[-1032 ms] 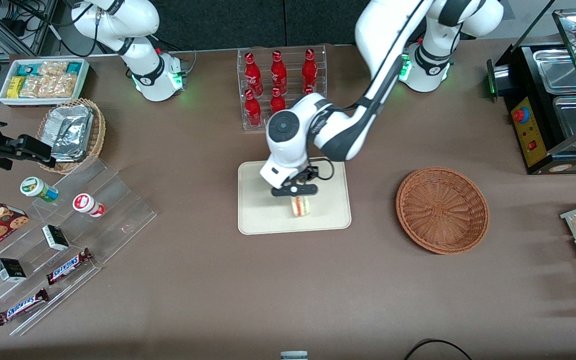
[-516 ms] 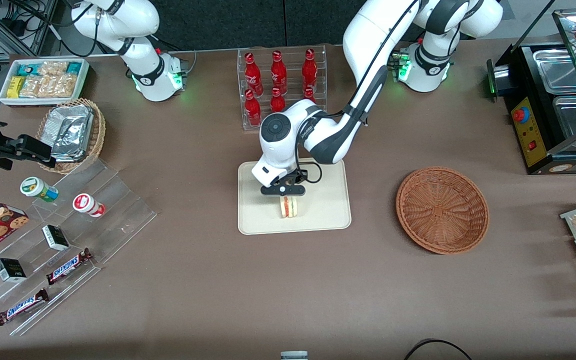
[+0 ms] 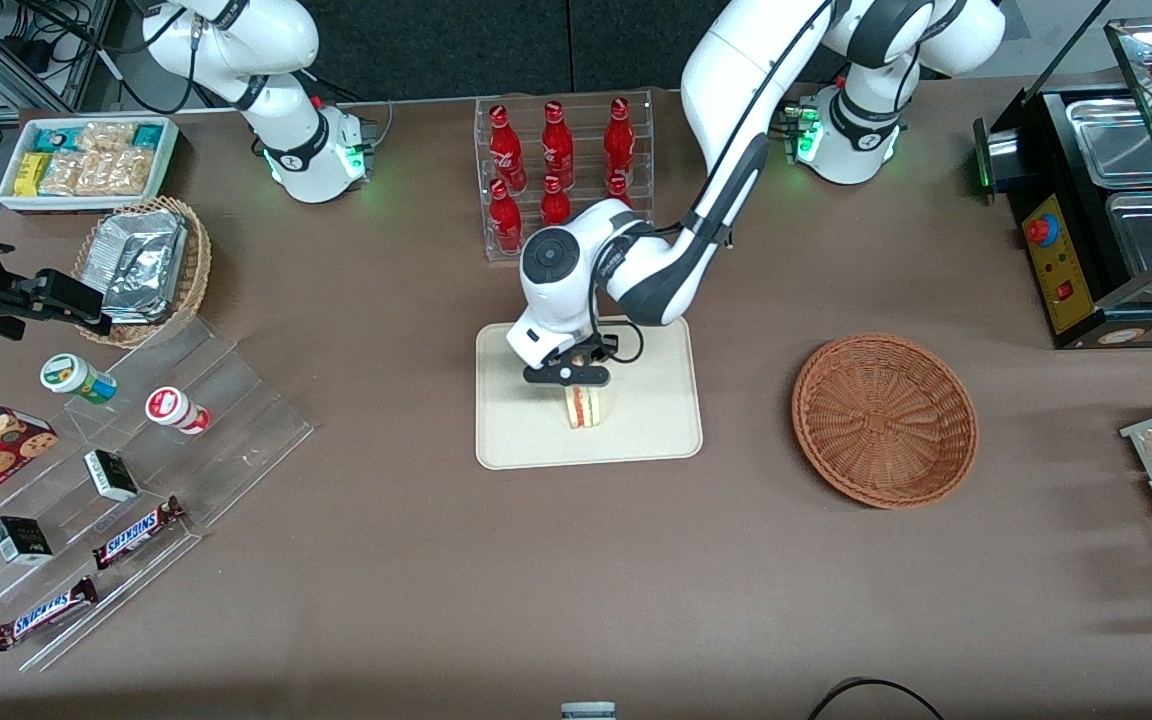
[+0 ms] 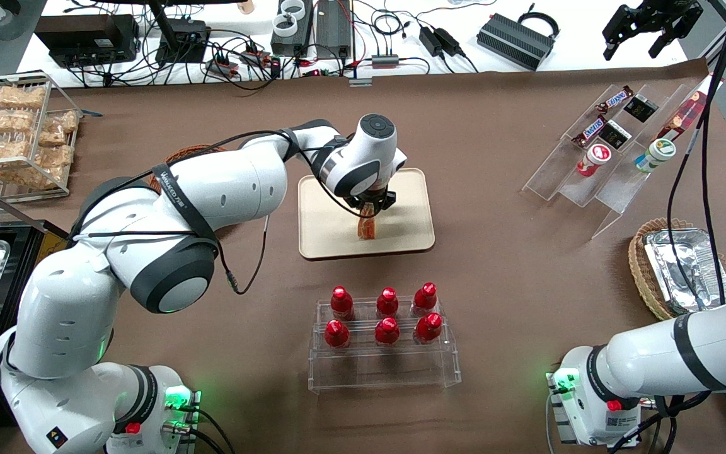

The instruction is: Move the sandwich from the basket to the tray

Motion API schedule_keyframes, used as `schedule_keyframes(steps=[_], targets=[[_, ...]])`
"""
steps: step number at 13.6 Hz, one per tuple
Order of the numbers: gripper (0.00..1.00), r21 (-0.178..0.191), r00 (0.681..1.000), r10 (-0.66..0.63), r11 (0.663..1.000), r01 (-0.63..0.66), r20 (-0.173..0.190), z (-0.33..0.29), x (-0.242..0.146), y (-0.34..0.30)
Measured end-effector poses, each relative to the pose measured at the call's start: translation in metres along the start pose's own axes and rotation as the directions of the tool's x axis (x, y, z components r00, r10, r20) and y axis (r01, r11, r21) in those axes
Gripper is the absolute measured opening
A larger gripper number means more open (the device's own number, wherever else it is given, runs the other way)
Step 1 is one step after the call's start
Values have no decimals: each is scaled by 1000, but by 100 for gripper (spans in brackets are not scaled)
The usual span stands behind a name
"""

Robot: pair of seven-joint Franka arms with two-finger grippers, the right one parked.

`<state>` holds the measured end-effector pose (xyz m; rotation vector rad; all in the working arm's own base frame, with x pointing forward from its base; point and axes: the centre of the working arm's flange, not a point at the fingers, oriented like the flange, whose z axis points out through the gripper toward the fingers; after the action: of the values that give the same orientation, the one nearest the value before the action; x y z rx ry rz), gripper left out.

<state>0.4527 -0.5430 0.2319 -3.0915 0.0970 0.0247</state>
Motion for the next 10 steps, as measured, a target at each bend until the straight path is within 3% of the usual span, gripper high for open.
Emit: schedule_keyframes(steps=[4, 6, 10], targets=[[85, 6, 999, -41, 999, 41, -8, -49, 18, -17], [100, 1, 996, -89, 996, 89, 1, -100, 33, -44], [100, -14, 978, -208, 978, 208, 3, -204, 60, -126]])
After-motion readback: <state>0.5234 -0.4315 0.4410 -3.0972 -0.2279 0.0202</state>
